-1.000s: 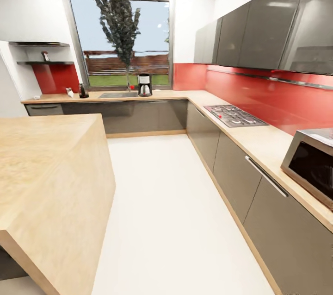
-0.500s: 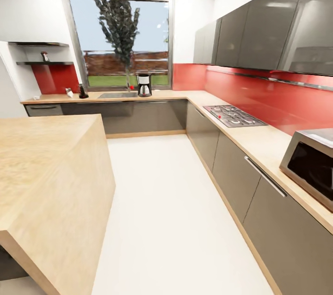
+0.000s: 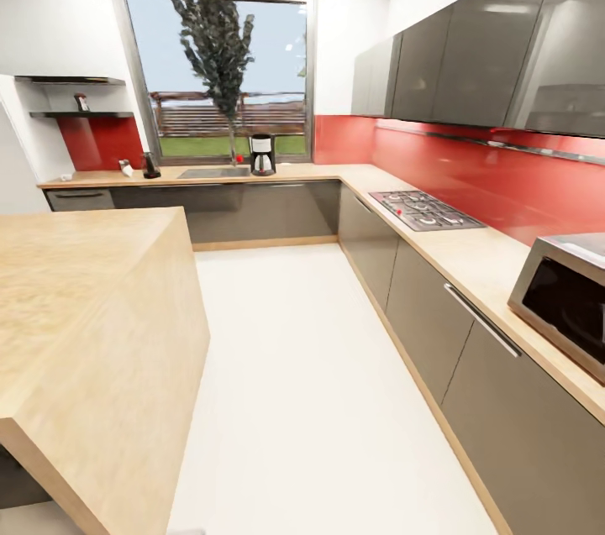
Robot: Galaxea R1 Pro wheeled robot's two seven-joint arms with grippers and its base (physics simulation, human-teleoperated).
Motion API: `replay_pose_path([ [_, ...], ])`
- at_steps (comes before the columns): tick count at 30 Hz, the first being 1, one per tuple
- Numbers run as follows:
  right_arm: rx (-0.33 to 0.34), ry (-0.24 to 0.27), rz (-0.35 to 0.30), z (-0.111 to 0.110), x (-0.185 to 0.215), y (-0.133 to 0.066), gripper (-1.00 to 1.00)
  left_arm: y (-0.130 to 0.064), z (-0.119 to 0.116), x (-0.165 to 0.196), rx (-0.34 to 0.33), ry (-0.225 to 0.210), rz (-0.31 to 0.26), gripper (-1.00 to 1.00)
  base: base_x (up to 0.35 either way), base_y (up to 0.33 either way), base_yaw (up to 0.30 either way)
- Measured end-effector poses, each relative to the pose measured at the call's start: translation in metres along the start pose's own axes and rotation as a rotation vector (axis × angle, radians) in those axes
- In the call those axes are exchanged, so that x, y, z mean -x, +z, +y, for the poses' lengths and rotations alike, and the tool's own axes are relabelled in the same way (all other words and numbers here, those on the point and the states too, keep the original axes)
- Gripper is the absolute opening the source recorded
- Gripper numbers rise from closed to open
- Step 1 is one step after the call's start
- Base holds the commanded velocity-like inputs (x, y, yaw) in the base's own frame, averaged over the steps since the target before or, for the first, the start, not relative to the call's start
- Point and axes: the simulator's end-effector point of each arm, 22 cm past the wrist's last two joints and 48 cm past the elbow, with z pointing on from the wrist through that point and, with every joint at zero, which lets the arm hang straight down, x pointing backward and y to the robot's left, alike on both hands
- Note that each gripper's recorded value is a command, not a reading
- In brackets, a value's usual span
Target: Set up a coffee station on the kitchen countertop: keep the coffee maker on the countertop, move the bottle of coffee from the kitchen shelf to the counter next to the coffee maker, place a paper coffee filter on top of the coffee maker, put the saucer next to the coffee maker with the coffee cup on the saucer, and place the electric kettle next to the coffee maker.
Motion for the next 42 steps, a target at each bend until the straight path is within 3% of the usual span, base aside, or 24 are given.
replay_pose_path([
  [8, 0.006, -0.005, 0.055, 0.002, -0.026, -0.004, 1.0, -0.001, 0.013, 0.004, 0.015, 0.01, -0.017, 1.0, 0.276, 0.0, 0.0],
  [14, 0.002, -0.001, 0.057, 0.001, -0.027, -0.004, 1.0, -0.002, 0.014, 0.009, 0.016, 0.01, -0.055, 1.0, 0.336, 0.0, 0.0],
  [42, -0.002, 0.004, 0.052, -0.001, -0.025, -0.004, 1.0, -0.004, 0.018, 0.0, 0.021, 0.015, -0.072, 1.0, 0.336, 0.0, 0.059],
])
